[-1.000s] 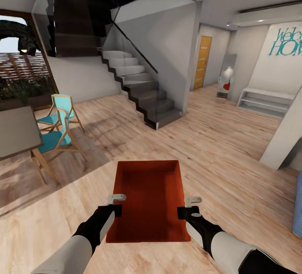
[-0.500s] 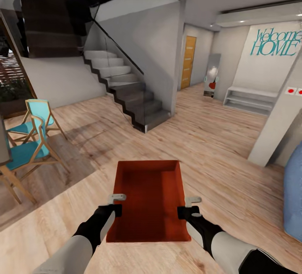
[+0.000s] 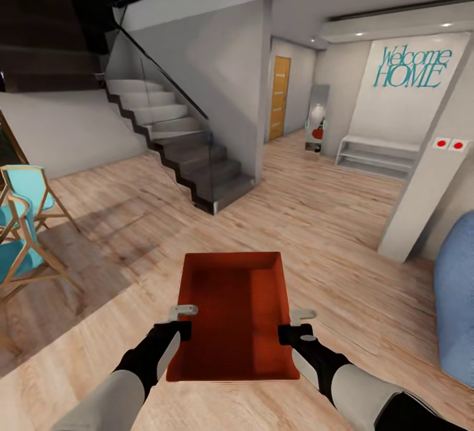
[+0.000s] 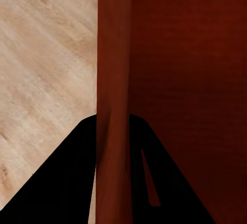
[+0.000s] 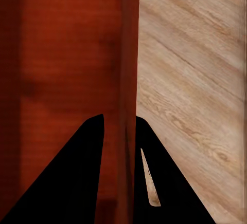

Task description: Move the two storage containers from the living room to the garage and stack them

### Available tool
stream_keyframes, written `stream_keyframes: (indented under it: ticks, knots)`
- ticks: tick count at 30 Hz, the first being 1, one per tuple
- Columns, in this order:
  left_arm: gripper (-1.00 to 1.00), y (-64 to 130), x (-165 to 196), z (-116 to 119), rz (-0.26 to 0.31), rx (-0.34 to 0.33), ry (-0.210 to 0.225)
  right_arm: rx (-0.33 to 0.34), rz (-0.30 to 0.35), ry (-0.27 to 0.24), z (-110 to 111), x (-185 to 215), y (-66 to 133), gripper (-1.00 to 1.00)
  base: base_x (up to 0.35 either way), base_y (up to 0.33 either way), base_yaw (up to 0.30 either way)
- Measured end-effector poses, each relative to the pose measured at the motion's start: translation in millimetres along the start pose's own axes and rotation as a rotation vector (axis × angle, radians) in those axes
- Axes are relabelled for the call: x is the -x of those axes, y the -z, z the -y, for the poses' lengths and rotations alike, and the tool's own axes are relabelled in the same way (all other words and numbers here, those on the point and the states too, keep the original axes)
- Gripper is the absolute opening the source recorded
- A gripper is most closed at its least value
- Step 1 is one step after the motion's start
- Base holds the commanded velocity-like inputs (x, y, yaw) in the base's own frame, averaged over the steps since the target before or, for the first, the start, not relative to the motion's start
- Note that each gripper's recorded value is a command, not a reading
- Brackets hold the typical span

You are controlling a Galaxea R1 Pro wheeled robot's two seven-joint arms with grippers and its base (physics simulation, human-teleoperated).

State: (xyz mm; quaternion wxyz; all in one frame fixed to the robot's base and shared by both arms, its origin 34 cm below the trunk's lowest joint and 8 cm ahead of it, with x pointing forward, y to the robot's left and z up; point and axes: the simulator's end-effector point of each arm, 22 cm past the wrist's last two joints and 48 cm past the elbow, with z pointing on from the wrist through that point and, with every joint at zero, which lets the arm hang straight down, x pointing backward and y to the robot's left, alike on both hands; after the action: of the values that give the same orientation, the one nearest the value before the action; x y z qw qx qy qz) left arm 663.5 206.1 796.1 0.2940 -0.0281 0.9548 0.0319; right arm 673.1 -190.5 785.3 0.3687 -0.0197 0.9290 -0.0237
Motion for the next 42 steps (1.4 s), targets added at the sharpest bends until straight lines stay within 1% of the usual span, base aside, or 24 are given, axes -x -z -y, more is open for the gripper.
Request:
stream_keyframes:
  ticks: [22,26,29,42]
  knots:
    - [-1.00,-0.3,-2.4,0.5,-0.007,0.000,0.001,0.001,-0.006,0.003,0.4,-1.4,-0.1,-1.00,0.323,0.000,-0.243]
    - [-1.00,0.4,0.7,0.1,0.001,0.001,-0.001,0.001,0.001,-0.002,0.1,0.2,0.0,-1.00,0.323,0.000,-0.047]
    - [-1.00,-0.4,-3.1,0.5,-0.008,0.000,0.000,0.001,-0.008,0.003,0.4,-1.8,-0.1,-1.00,0.323,0.000,-0.001]
    - [-1.00,0.1,-0.7,0.7,-0.002,0.001,-0.001,0.001,-0.002,0.001,0.6,-0.5,-0.2,-1.00,0.323,0.000,0.000]
